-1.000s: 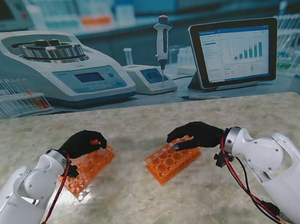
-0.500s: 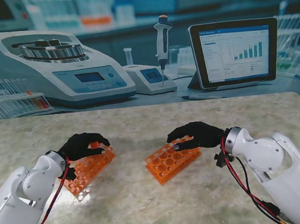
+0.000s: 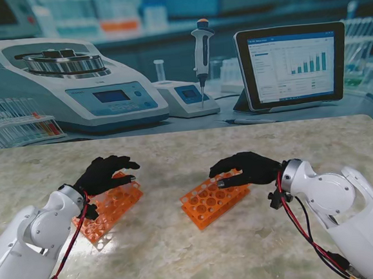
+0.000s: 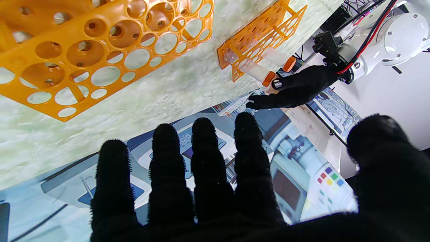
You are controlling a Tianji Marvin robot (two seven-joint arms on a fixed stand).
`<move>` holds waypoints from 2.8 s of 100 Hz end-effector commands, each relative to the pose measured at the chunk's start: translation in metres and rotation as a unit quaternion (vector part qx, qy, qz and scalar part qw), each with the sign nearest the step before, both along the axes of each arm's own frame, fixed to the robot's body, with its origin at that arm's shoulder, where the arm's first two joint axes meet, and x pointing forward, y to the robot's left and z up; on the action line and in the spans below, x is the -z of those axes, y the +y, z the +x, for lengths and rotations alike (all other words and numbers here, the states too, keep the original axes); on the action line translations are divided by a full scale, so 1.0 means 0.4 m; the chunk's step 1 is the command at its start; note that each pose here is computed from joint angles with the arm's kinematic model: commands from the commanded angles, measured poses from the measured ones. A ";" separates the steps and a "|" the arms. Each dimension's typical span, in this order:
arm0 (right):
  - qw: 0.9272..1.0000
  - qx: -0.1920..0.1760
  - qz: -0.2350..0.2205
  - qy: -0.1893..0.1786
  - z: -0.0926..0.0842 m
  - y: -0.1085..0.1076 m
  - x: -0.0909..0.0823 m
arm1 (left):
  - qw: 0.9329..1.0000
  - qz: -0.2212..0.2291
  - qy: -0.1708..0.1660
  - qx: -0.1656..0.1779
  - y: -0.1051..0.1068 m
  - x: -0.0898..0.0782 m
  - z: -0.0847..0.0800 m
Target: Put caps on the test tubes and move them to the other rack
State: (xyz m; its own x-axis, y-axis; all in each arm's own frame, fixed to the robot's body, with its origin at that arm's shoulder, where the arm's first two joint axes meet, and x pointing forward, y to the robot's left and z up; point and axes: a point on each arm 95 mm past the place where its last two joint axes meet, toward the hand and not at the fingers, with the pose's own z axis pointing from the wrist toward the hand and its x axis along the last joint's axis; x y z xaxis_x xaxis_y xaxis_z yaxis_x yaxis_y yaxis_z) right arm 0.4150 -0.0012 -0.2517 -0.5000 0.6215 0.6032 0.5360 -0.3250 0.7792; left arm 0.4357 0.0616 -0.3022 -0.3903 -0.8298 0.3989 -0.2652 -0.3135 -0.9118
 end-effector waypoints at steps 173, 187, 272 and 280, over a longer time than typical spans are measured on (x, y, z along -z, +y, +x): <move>0.984 0.165 0.058 -0.046 -0.120 -0.085 0.172 | 0.987 -0.154 0.022 0.029 -0.268 0.074 -0.076; 0.983 0.167 0.058 -0.042 -0.119 -0.089 0.179 | 0.988 -0.153 0.023 0.030 -0.265 0.074 -0.074; 0.983 0.173 0.041 -0.052 -0.135 -0.112 0.173 | 0.987 -0.155 0.032 0.025 -0.268 0.072 -0.053; 0.983 0.173 0.042 -0.052 -0.135 -0.112 0.173 | 0.987 -0.154 0.033 0.024 -0.267 0.071 -0.054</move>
